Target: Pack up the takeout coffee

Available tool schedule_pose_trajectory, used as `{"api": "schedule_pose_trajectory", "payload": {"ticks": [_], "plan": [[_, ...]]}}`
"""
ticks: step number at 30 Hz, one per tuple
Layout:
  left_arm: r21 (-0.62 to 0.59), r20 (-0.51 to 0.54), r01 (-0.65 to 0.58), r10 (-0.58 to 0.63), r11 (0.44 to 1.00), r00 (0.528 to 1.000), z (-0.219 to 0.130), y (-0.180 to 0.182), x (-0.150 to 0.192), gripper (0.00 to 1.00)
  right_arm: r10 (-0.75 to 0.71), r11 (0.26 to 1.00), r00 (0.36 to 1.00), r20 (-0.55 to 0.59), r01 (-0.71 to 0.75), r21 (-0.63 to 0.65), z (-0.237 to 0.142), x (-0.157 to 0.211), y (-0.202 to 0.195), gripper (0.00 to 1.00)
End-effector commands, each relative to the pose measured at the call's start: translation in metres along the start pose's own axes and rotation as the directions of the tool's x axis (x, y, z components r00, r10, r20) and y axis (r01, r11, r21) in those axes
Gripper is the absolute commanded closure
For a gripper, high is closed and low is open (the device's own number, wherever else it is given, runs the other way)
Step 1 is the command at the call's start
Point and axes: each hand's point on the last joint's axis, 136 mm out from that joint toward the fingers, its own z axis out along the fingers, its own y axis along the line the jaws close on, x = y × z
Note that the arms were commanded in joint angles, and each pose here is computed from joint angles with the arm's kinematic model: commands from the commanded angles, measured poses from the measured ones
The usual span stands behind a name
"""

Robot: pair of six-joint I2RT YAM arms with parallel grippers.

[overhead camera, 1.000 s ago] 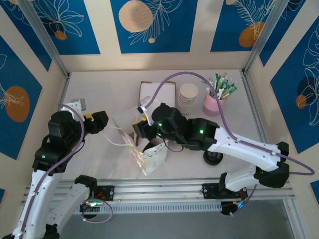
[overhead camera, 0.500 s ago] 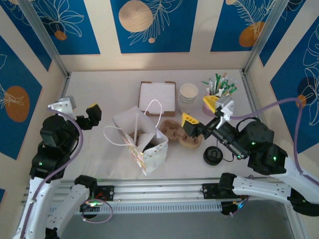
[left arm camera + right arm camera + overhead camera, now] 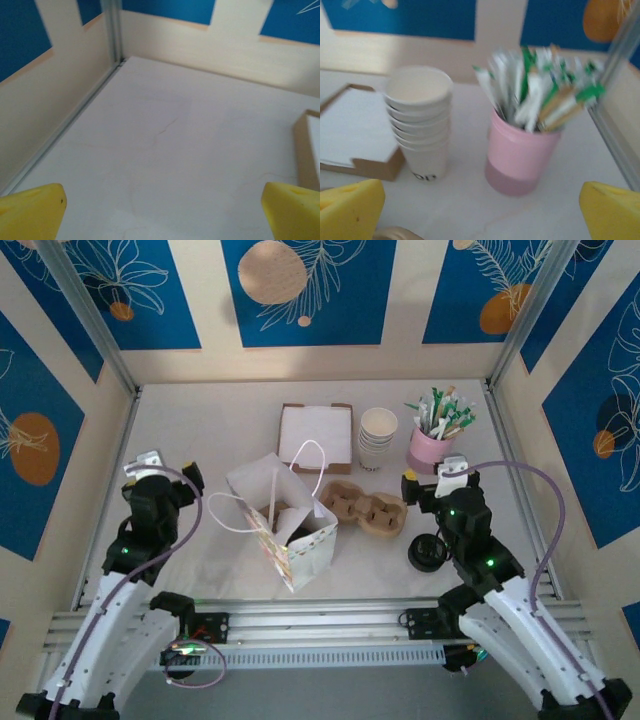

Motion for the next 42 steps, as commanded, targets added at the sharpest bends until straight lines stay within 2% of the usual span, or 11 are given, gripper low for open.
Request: {"api": "schedule_pose_trajectory", "payload": {"ticks": [1, 4, 8, 14, 16, 20, 23, 28, 34, 40, 42], "plan": [[-0.077, 0.084, 0.094, -0.088, 0.993, 0.993, 0.002, 0.012, -0.011, 0.0, 0.212, 0.977, 0.977, 0.038, -0.211, -0.027, 0.012, 0.008, -0.01, 0.01], [-0.098, 0.046, 0.076, -0.072, 0.992, 0.996, 0.014, 0.011, 0.004, 0.0, 0.328, 0.944, 0.943, 0.05, -0.33, 0.029, 0.022, 0.027, -0.032, 0.01], [-0.168, -0.004, 0.036, -0.037, 0.985, 0.999, 0.028, 0.018, 0.029, 0.0, 0.406, 0.905, 0.909, 0.09, -0.414, 0.095, 0.031, 0.048, -0.056, 0.01], [-0.207, 0.028, 0.019, -0.013, 0.978, 1.0, 0.05, 0.023, 0.063, 0.0, 0.385, 0.909, 0.923, 0.003, -0.38, 0.173, 0.052, 0.076, -0.065, 0.0], [-0.25, 0.044, 0.041, -0.031, 0.967, 0.999, 0.054, 0.03, 0.067, 0.0, 0.348, 0.927, 0.936, -0.05, -0.336, 0.166, 0.064, 0.084, -0.062, 0.0], [-0.249, 0.079, 0.013, 0.007, 0.969, 0.997, 0.065, 0.022, 0.059, 0.0, 0.302, 0.944, 0.947, -0.109, -0.282, 0.169, 0.085, 0.09, -0.06, 0.0], [-0.235, 0.058, -0.112, 0.129, 0.966, 0.99, 0.075, 0.012, 0.056, 0.0, 0.271, 0.955, 0.954, -0.125, -0.251, 0.156, 0.1, 0.089, -0.059, 0.0], [-0.241, -0.013, -0.255, 0.26, 0.937, 0.966, 0.099, 0.002, 0.071, 0.0, 0.242, 0.967, 0.96, -0.139, -0.226, 0.122, 0.121, 0.091, -0.054, 0.0], [-0.268, -0.024, -0.301, 0.306, 0.915, 0.952, 0.118, -0.001, 0.082, 0.0, 0.209, 0.974, 0.968, -0.141, -0.193, 0.116, 0.137, 0.088, -0.054, 0.0], [-0.13, 0.107, -0.322, 0.336, 0.938, 0.936, 0.125, -0.03, 0.074, 0.0, 0.16, 0.987, 0.974, -0.161, -0.16, 0.012, 0.152, 0.083, -0.038, 0.1], [-0.105, 0.136, -0.295, 0.307, 0.95, 0.942, 0.128, -0.034, 0.077, 0.0, 0.158, 0.986, 0.972, -0.175, -0.163, -0.015, 0.156, 0.083, -0.033, 0.1]]}}
